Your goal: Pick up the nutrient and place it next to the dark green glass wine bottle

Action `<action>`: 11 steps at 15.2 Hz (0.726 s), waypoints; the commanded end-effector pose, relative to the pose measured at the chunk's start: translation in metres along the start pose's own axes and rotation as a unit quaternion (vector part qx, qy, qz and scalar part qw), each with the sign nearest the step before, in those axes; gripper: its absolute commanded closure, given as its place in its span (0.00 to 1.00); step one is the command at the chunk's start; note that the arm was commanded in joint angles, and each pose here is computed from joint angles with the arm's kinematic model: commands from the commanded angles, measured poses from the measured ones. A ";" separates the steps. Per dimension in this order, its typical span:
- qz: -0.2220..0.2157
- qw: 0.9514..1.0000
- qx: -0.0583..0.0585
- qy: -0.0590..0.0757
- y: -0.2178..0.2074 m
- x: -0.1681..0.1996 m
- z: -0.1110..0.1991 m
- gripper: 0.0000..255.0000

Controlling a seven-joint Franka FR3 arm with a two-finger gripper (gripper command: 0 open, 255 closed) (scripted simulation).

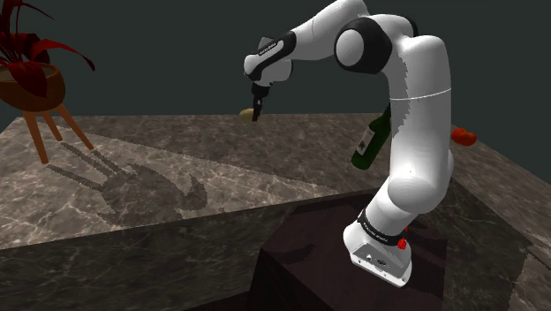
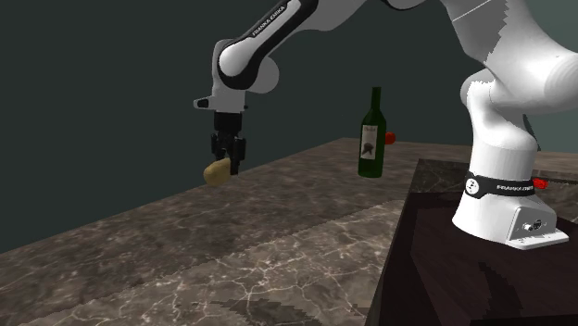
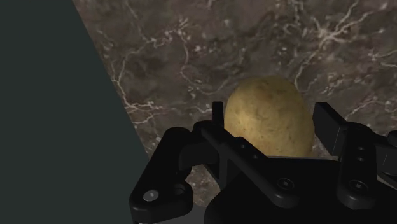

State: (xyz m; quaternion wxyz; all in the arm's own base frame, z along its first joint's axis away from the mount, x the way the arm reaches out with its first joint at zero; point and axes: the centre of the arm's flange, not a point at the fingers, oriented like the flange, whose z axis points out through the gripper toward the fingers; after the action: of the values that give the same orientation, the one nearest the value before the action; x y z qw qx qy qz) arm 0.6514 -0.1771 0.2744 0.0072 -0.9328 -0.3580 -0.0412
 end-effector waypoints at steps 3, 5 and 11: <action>0.000 1.000 0.000 0.000 0.001 0.001 -0.022 1.00; 0.000 1.000 0.000 0.000 0.001 0.002 -0.032 1.00; 0.000 1.000 0.000 0.000 0.001 0.004 -0.064 1.00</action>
State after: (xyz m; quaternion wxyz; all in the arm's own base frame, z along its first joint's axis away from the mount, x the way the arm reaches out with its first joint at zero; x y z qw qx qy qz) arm 0.6514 -0.1783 0.3340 0.0071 -0.9328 -0.3579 -0.0412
